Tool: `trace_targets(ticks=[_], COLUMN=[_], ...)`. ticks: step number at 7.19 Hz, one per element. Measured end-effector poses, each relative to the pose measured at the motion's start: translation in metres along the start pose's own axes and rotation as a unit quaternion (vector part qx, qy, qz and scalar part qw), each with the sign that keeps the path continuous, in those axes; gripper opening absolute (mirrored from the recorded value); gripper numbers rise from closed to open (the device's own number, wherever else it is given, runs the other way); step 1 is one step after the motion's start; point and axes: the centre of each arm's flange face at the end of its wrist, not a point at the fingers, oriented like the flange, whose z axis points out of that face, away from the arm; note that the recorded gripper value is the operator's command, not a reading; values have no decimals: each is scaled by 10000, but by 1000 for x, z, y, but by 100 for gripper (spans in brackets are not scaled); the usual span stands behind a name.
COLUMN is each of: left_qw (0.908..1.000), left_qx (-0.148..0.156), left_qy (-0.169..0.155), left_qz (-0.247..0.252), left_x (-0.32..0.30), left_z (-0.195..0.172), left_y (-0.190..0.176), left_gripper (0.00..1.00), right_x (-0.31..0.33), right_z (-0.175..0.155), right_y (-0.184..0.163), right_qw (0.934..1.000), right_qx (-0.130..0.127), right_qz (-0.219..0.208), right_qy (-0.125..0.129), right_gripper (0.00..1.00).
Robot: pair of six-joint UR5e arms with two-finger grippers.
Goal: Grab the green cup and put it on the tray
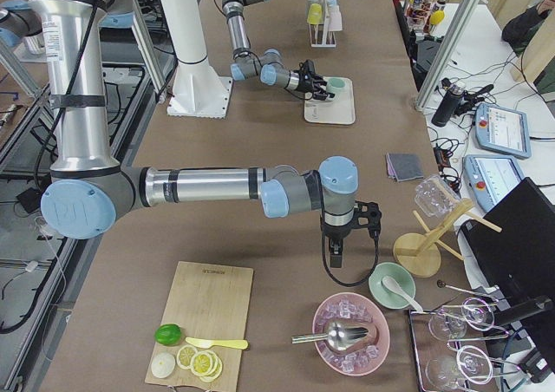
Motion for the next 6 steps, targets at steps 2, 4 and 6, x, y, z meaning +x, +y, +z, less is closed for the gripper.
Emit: trace_targets(ticks=[2,4,6], left_qw=[10000,9999,9998], left_qx=[-42,-110,-142], left_qy=[35,78,97], left_qz=[-27,-68,-83], left_x=[1,2,2], left_z=[-3,-4,-5], left_y=[1,3,4], left_gripper=[54,98,99], right_x=[1,5,23], right_z=[0,-5,-10], right_y=[5,12,33], right_qw=[10000,9996,9990], right_qx=[-28,-65,-79], right_qz=[23,123,301], right_qy=[-53,-230,-305], right_gripper=[100,100,100])
